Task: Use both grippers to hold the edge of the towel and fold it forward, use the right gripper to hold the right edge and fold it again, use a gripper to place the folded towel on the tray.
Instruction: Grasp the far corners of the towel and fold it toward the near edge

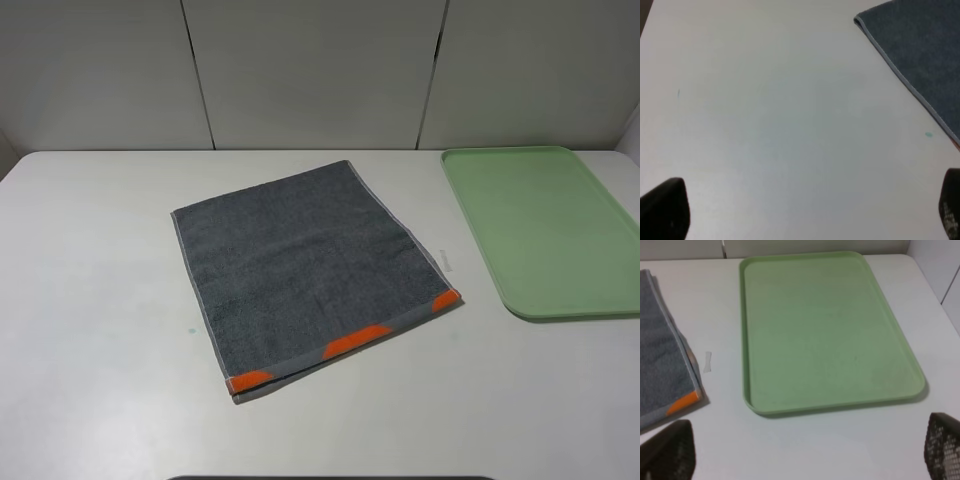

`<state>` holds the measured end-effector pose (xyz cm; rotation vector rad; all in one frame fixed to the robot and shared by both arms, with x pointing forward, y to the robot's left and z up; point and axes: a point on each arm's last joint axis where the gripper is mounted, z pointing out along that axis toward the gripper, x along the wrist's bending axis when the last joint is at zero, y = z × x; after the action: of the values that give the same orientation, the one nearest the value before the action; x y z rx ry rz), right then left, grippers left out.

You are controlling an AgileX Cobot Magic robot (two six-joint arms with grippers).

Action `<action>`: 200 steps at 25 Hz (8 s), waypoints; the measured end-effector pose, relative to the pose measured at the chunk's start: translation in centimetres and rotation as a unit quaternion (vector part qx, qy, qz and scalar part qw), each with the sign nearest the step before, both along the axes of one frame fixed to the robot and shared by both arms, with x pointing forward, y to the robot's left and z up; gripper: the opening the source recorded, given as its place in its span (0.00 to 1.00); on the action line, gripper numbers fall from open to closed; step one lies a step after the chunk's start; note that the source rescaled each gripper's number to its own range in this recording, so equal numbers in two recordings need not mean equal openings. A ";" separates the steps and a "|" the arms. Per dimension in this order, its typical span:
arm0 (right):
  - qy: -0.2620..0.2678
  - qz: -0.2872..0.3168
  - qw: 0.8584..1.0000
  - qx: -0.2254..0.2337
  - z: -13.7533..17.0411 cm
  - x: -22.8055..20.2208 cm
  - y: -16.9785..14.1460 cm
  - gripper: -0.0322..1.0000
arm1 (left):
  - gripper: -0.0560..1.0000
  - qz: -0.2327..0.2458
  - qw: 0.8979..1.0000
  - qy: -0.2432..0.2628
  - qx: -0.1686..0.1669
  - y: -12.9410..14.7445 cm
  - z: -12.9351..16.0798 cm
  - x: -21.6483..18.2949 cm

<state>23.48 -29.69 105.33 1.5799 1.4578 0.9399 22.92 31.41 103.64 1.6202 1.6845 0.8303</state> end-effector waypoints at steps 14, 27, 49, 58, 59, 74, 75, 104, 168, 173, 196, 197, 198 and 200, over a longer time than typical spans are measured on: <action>-0.001 0.006 1.000 0.009 0.0 0.0 0.2 1.00 | 1.00 0.008 1.000 -0.002 0.013 0.3 0.0 0.0; 0.000 0.006 1.000 0.009 0.0 0.0 0.2 1.00 | 1.00 0.005 1.000 -0.002 0.019 0.3 0.0 0.0; 0.143 0.141 0.979 -0.035 2.3 7.6 1.1 1.00 | 0.97 -0.107 0.973 0.166 0.121 -1.8 7.3 9.7; 0.217 0.289 0.929 -0.079 0.9 12.4 4.2 1.00 | 0.96 -0.254 0.917 0.248 0.182 -5.2 5.4 12.8; 0.227 0.300 0.923 -0.083 0.8 13.0 4.6 1.00 | 0.96 -0.265 0.910 0.257 0.187 -5.5 5.1 13.1; 0.347 0.398 0.835 -0.156 -3.0 24.2 9.6 1.00 | 0.96 -0.378 0.823 0.370 0.206 -10.5 0.3 16.7; 0.352 0.402 0.831 -0.157 -3.5 24.4 9.8 1.00 | 0.96 -0.384 0.820 0.374 0.202 -10.8 0.1 16.9; 0.243 0.642 0.612 -0.393 -9.4 27.9 10.9 1.00 | 0.95 -0.535 0.707 0.402 0.230 -19.5 -9.9 18.8; 0.287 0.698 0.459 -0.469 -18.6 28.1 14.3 1.00 | 0.92 -0.541 0.755 0.308 0.207 -22.9 -12.5 20.9; 0.288 0.696 0.468 -0.462 -18.6 28.1 14.4 1.00 | 0.92 -0.536 0.748 0.335 0.202 -23.7 -14.1 21.5; 0.291 0.694 0.485 -0.446 -18.6 28.0 14.6 1.00 | 0.82 -0.527 0.730 0.387 0.198 -24.2 -17.5 21.7; 0.291 0.693 0.486 -0.446 -18.6 28.0 14.6 1.00 | 0.79 -0.528 0.729 0.385 0.200 -24.2 -17.5 21.7; 0.289 0.693 0.488 -0.446 -18.6 28.1 14.7 1.00 | 0.76 -0.529 0.729 0.384 0.203 -24.2 -17.5 21.8; 0.287 0.691 0.492 -0.445 -18.6 28.1 14.7 0.96 | 0.69 -0.530 0.730 0.381 0.205 -24.2 -17.5 21.9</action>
<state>51.60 -14.96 86.71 -0.4787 3.0084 0.0503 44.79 7.25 86.10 3.0099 0.6160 -0.1377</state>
